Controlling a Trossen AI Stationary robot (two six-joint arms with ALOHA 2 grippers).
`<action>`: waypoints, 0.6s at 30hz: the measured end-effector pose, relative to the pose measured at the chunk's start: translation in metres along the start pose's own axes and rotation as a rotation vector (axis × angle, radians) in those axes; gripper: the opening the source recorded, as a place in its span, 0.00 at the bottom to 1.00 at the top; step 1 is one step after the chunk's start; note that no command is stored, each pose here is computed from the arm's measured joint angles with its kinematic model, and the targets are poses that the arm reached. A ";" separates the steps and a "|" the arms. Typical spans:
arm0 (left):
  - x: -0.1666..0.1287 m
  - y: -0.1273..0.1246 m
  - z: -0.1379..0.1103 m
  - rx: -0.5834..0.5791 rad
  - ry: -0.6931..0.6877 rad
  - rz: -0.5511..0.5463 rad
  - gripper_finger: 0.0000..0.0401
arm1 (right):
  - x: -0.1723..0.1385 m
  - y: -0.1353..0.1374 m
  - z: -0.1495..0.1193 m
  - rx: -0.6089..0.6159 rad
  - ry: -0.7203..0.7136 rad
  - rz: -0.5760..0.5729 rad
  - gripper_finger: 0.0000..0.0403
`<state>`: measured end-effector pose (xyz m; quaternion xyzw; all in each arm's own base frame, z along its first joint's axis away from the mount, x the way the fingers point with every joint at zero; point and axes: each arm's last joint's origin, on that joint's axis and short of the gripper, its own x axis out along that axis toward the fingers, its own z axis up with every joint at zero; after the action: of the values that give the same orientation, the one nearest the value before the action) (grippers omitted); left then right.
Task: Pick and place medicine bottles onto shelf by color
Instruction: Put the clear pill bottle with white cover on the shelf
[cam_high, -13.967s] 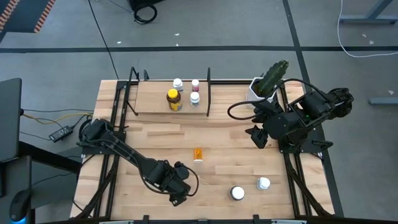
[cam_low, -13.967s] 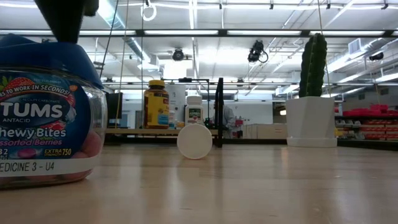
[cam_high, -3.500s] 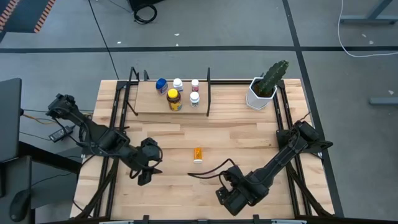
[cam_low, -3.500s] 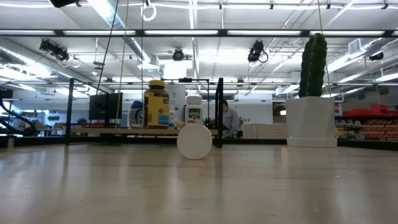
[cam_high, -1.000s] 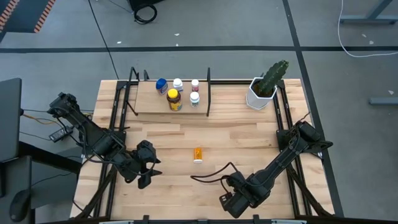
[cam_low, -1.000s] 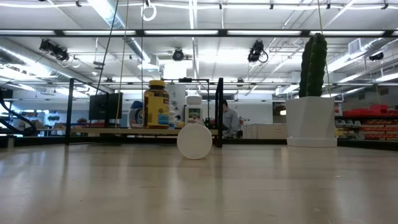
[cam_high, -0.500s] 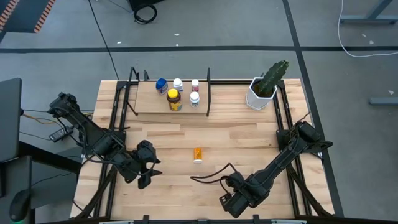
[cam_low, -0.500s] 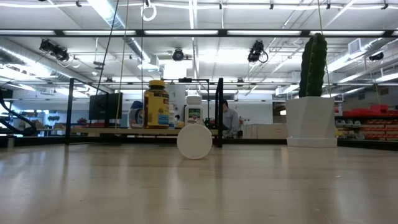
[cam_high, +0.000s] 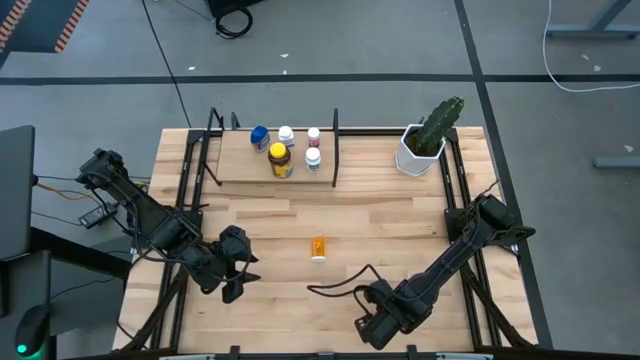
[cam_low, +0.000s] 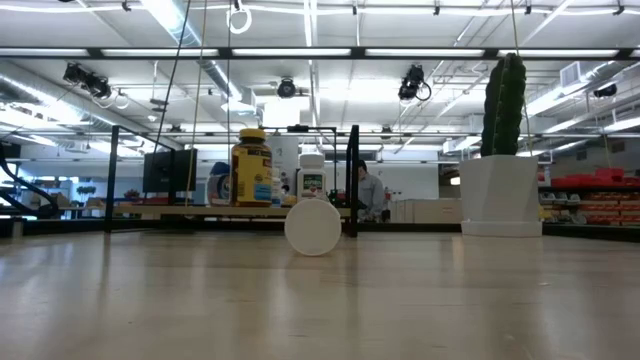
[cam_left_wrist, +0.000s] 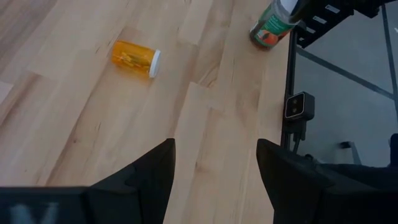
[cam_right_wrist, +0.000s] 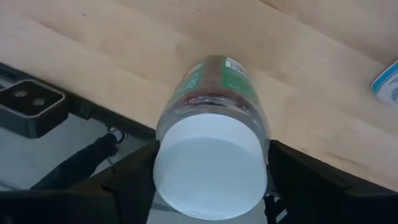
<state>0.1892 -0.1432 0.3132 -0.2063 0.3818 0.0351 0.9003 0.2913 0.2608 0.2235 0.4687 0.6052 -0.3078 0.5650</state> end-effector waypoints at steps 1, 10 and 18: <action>0.000 0.000 0.000 0.001 0.000 0.000 0.58 | -0.001 0.001 -0.001 -0.004 0.002 0.005 0.71; 0.000 0.001 0.001 0.010 -0.002 0.002 0.58 | -0.016 0.016 0.019 -0.035 -0.051 0.076 0.60; -0.007 0.003 0.003 -0.002 -0.015 -0.015 0.58 | -0.030 0.032 0.092 -0.129 -0.097 0.106 0.61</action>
<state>0.1858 -0.1392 0.3186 -0.2098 0.3734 0.0301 0.9031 0.3546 0.1834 0.2424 0.4472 0.5702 -0.2600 0.6381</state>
